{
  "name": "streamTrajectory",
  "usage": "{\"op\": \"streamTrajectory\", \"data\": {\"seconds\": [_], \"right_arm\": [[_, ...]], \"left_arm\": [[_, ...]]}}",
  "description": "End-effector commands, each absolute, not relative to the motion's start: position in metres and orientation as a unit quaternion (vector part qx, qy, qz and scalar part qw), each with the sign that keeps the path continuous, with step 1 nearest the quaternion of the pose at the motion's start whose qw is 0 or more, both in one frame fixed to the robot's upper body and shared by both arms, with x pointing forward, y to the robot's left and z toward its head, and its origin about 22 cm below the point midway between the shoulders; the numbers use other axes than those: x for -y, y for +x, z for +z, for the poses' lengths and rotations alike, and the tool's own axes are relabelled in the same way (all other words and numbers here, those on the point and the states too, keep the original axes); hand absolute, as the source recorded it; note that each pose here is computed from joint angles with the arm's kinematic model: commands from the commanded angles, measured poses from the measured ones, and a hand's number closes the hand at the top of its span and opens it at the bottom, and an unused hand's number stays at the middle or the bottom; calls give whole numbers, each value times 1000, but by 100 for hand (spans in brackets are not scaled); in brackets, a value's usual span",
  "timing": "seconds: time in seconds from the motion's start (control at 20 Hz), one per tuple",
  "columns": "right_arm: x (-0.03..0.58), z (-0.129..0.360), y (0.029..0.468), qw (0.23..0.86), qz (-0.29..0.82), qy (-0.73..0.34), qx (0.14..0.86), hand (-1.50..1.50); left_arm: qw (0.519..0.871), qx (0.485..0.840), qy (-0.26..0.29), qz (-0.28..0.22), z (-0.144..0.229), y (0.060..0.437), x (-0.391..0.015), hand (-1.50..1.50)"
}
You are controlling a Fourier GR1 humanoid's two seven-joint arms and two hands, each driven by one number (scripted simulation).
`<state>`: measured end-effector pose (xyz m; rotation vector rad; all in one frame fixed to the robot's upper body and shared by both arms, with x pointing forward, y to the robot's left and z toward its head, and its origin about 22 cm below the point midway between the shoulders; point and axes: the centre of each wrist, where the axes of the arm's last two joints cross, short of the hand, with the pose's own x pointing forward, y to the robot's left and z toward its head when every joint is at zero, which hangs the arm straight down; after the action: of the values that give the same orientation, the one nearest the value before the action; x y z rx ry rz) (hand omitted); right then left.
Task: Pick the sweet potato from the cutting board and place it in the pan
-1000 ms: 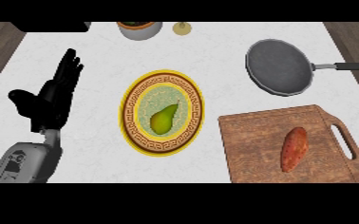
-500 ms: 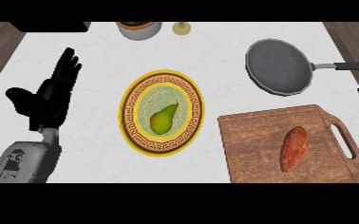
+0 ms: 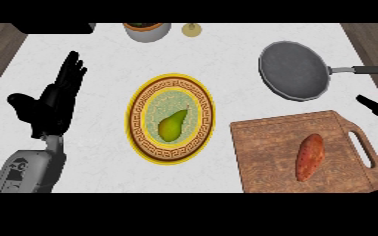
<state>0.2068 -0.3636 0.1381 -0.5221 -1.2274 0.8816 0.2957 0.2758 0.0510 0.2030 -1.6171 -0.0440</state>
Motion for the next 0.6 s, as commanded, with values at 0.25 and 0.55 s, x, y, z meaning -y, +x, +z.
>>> {"op": "streamTrajectory", "data": {"seconds": [0.25,0.55], "right_arm": [[351,120,228,695,444,-202,528,-150],[344,98,234,696,453,-217,513,-150]], "left_arm": [[687,720,93,-20,42,296,-281,0],[689,720,83,-29,49,289,-274,0]]}}
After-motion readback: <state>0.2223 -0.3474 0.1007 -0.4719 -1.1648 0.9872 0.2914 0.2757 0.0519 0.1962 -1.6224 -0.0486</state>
